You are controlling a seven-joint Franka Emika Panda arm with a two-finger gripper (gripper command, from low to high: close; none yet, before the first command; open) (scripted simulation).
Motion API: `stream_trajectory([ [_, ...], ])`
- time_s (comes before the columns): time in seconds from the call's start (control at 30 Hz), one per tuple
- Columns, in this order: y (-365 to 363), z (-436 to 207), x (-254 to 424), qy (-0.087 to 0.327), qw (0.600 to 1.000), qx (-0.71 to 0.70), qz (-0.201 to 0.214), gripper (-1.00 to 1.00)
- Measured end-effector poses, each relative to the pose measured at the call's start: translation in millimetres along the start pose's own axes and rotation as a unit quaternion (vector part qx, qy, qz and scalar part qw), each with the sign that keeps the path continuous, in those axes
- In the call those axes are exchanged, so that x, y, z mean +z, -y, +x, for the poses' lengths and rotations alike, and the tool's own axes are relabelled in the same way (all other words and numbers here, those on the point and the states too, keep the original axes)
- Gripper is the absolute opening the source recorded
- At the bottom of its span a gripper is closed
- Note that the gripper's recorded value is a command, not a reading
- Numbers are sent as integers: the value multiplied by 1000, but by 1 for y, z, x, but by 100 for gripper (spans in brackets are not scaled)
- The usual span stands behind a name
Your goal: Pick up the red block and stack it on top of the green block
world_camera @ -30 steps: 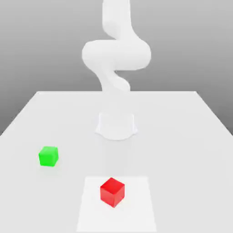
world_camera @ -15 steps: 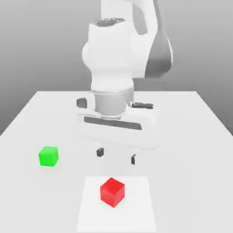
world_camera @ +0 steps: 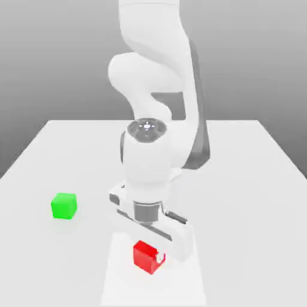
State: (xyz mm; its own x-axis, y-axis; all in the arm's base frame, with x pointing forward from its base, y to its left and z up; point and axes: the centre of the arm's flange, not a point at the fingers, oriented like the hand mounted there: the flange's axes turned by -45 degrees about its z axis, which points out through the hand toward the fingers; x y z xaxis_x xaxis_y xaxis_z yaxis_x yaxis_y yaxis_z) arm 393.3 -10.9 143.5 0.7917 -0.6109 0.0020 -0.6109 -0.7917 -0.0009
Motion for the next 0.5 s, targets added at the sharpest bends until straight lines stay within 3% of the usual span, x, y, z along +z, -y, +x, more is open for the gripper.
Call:
stream_trajectory([
  [0.23, 0, 1, -57, 0, 1000, 0, 0, -100],
  [0.5, -90, 33, -96, -6, 993, -116, -7, -100],
])
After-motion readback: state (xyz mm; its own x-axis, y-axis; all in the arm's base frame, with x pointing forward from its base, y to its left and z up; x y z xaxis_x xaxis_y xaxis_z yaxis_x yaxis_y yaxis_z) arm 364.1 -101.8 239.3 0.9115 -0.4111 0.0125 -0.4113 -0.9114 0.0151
